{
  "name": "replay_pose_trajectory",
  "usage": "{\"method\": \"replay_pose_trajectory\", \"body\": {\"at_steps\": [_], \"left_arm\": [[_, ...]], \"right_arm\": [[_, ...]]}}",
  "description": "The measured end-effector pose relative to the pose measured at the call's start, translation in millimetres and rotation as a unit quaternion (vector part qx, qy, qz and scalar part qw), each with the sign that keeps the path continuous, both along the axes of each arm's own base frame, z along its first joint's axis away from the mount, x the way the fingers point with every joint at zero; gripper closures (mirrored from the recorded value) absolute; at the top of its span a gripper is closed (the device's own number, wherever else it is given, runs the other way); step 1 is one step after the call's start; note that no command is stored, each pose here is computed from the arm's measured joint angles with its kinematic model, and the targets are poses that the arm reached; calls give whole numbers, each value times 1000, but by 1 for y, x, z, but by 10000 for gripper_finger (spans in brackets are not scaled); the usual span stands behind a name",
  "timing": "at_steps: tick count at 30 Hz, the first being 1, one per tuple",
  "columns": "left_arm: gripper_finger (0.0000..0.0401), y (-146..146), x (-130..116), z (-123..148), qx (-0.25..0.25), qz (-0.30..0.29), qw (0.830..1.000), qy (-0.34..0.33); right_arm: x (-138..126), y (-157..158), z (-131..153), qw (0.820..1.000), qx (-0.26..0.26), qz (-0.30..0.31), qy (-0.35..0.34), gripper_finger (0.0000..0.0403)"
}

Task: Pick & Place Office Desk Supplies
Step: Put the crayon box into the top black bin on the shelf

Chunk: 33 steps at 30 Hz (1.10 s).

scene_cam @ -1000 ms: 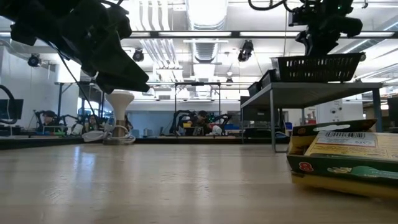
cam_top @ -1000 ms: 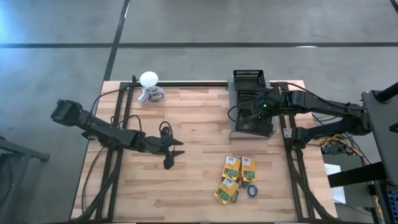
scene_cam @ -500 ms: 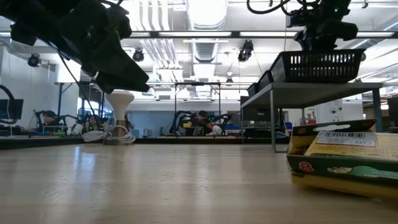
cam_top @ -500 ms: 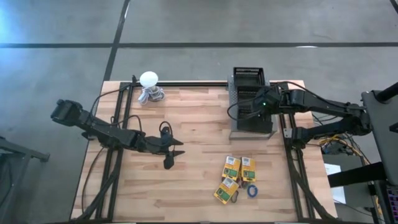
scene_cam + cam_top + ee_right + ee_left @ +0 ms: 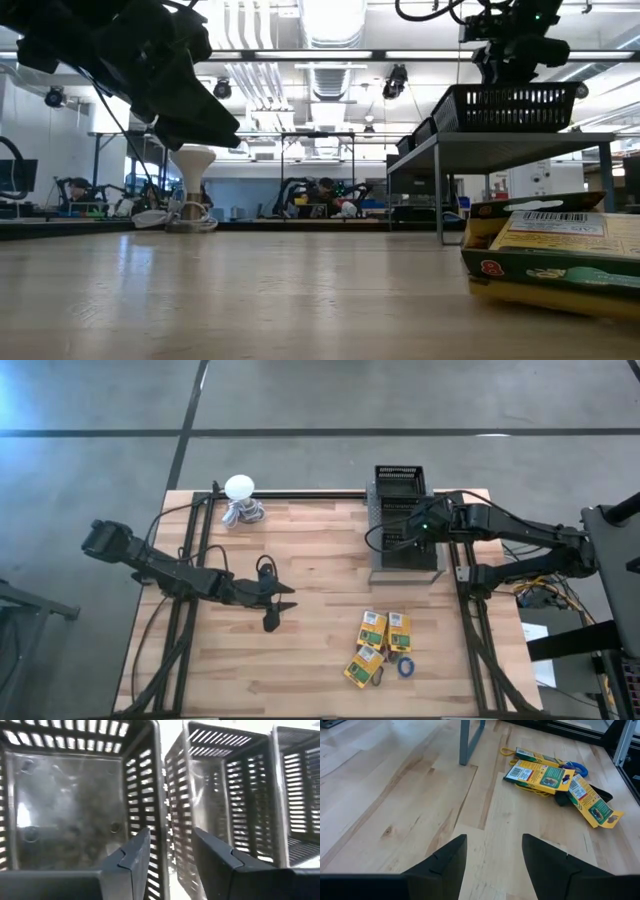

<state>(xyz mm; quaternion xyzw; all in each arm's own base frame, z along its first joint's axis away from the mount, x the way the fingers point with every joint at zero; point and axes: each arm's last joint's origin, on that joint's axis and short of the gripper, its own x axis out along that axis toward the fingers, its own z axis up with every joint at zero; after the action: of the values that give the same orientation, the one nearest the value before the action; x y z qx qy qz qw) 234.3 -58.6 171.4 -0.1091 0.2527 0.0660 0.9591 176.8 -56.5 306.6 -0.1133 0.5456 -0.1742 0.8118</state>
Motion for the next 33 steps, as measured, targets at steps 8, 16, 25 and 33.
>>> {"method": "replay_pose_trajectory", "body": {"at_steps": [8, 16, 25, 33], "left_arm": [[205, 0, 0, 0, 0, 0, 1000, 0], [205, 0, 0, 0, 0, 0, 1000, 0], [205, 0, 0, 0, 0, 0, 1000, 0], [205, 0, 0, 0, 0, 0, 1000, 0]], "right_arm": [[-1, 0, 2, 1000, 0, 0, -5, 263], [-2, 2, 32, 999, 2, -12, -53, 265], [12, 51, 37, 988, 78, 28, -131, 287], [30, 146, 7, 953, 122, 146, -237, 313]]}}
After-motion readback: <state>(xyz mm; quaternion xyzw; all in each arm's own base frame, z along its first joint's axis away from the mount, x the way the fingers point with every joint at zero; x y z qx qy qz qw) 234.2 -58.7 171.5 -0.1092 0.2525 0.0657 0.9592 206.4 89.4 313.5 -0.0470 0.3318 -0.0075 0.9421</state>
